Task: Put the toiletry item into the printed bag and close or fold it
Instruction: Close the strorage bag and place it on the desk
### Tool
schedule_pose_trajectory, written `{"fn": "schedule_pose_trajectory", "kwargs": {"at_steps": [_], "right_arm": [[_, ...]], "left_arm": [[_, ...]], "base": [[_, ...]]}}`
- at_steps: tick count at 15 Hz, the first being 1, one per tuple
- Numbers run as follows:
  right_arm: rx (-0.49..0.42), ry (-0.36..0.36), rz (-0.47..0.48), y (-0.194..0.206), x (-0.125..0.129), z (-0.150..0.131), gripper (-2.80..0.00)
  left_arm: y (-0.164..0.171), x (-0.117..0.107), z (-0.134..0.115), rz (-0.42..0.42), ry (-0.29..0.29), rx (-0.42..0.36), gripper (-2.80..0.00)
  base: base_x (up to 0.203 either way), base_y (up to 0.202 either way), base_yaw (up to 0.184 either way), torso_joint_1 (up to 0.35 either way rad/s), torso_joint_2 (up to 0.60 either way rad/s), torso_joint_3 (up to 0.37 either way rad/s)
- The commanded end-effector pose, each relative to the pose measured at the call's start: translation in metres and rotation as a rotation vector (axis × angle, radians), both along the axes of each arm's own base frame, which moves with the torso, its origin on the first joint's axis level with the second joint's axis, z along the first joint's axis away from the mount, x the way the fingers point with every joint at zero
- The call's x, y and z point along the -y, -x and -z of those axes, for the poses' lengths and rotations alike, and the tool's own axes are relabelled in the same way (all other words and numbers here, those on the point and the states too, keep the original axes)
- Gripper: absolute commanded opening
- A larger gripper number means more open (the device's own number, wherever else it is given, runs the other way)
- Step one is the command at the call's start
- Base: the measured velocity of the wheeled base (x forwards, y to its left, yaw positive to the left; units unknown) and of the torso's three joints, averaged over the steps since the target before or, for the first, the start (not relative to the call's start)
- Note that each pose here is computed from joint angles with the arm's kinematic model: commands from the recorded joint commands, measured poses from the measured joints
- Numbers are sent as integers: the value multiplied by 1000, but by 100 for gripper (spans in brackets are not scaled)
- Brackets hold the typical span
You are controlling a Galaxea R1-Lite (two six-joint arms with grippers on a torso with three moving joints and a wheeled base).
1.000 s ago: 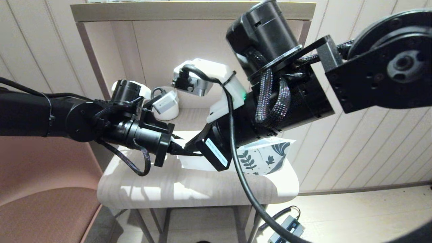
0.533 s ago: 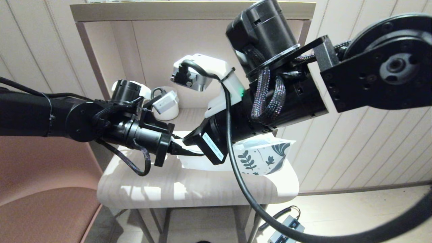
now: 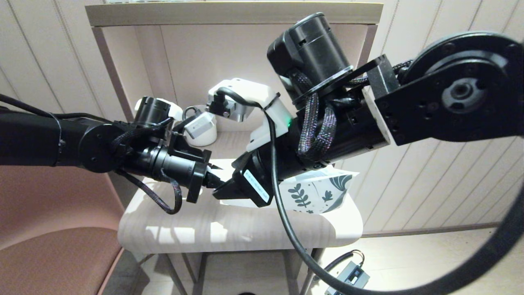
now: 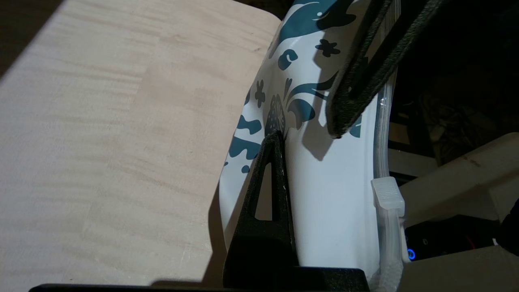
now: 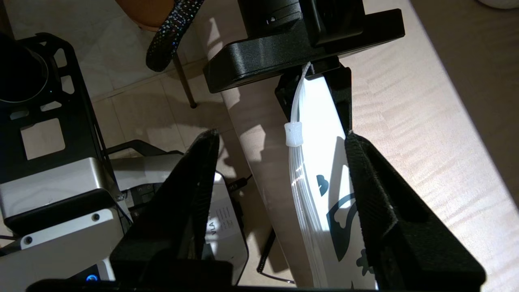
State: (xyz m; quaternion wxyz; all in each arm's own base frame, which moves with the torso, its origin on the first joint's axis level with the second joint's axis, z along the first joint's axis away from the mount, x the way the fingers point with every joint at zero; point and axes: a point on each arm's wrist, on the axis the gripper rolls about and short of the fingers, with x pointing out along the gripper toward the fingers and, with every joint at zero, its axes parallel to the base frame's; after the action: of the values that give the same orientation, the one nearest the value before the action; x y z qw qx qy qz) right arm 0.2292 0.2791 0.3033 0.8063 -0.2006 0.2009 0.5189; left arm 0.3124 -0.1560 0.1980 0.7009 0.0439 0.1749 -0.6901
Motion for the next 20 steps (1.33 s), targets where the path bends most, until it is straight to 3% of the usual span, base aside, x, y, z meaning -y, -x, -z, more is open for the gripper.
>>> {"fn": "schedule_pose_trajectory", "kwargs": {"at_steps": [1,20], "right_arm": [[-8,9,2,-4,-3,5,0],[13,26,34,-11,-10,11,0]], "left_arm": [[1,0,0,5,3,1,-280],[1,0,0,12,8,-6,-280]], "base": [[0,0,0,0,0,0],[0,0,0,0,0,0]]}}
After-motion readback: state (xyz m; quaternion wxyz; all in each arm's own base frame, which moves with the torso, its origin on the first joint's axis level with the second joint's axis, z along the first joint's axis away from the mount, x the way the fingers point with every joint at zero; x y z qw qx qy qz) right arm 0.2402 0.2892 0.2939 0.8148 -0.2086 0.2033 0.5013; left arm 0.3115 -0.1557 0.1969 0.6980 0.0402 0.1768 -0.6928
